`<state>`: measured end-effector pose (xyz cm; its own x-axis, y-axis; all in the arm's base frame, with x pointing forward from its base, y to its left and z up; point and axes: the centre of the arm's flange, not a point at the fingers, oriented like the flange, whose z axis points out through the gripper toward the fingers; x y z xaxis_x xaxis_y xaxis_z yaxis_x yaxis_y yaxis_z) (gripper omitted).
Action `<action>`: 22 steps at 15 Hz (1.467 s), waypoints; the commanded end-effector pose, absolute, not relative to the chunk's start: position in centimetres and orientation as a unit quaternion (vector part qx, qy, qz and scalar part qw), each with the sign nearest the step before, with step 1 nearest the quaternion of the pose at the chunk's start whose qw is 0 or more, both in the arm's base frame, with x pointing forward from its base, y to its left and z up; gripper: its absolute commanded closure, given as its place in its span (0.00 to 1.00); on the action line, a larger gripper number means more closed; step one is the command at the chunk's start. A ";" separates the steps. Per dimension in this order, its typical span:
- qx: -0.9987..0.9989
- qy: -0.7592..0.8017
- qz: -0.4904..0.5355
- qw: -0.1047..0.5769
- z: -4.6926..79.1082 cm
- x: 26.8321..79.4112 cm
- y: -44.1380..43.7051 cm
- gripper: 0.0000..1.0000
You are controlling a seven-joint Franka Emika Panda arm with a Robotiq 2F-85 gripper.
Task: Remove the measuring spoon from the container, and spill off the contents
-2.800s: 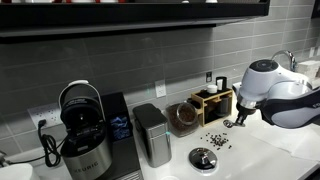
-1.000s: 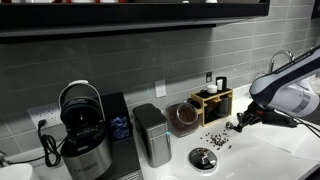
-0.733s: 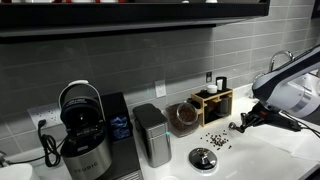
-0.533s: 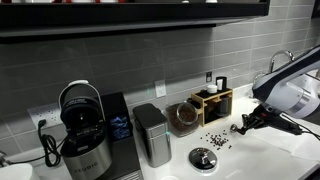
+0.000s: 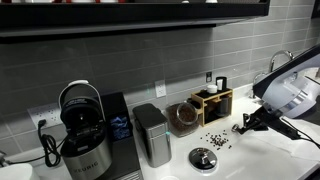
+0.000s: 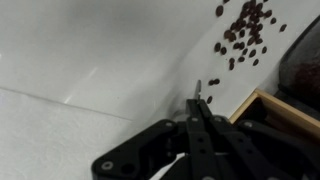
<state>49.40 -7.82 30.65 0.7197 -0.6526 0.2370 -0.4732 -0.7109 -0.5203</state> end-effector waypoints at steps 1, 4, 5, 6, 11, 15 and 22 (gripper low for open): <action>-0.876 0.369 -0.194 0.242 28.1 50.0 -8.2 0.99; -0.849 0.428 -0.183 0.248 26.9 50.2 -8.4 0.99; -0.841 0.443 -0.180 0.252 26.6 50.3 -8.4 0.99; -0.834 0.456 -0.176 0.254 26.3 50.4 -8.5 0.99; -0.813 0.494 -0.165 0.258 25.4 50.7 -8.8 0.99; -0.803 0.517 -0.152 0.254 25.2 50.9 -8.9 0.99; -0.796 0.543 -0.124 0.239 25.0 50.6 -9.2 0.71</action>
<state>50.91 -8.68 26.71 0.4069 -0.9126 -0.0395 -0.7532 -0.3107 -0.5797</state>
